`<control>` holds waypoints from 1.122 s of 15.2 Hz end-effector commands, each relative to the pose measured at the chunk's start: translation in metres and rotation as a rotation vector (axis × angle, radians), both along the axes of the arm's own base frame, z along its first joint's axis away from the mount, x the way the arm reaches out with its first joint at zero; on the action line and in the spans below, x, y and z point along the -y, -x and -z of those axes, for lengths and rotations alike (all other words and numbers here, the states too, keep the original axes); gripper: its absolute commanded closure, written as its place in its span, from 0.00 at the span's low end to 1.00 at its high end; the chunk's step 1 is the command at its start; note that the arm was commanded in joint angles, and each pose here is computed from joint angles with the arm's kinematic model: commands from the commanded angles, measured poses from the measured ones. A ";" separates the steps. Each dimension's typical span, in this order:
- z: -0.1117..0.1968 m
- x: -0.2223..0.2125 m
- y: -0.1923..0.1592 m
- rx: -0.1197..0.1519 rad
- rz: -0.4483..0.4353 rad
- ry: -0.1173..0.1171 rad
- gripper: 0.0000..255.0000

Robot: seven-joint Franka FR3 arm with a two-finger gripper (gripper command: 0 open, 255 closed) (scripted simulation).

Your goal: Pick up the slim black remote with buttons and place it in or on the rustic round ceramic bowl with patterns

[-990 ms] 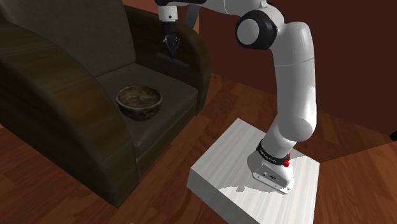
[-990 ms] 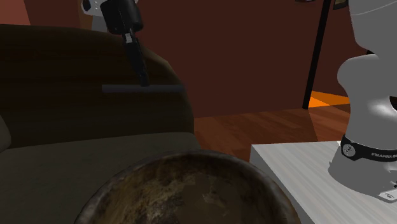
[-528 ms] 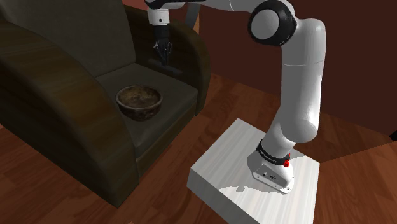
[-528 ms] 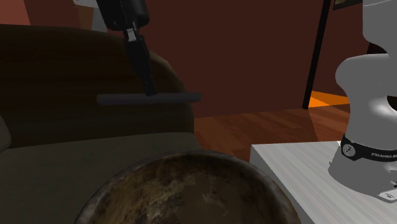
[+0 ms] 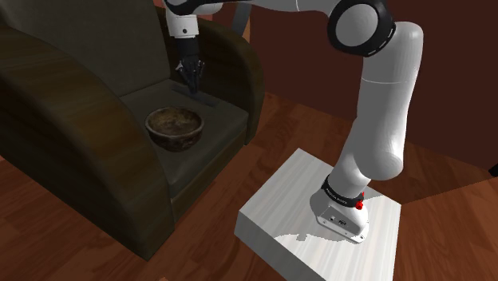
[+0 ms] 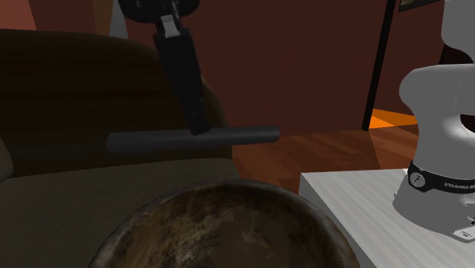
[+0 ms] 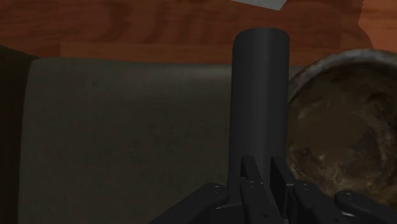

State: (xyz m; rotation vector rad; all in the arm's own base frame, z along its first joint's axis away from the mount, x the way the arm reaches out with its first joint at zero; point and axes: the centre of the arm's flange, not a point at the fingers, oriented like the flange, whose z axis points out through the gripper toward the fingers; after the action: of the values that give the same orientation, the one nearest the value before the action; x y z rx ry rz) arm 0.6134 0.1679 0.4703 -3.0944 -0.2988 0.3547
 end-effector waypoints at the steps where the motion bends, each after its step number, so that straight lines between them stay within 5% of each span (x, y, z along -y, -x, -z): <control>1: 0.001 -0.023 0.011 0.000 0.001 0.001 1.00; 8: 0.004 -0.103 0.043 0.000 0.001 0.001 1.00; 17: 0.051 -0.103 0.043 0.000 0.001 0.001 1.00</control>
State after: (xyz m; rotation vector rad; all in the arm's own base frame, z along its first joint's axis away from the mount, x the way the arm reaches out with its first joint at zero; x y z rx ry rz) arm 0.5718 0.2718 0.4275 -3.0938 -0.2976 0.3494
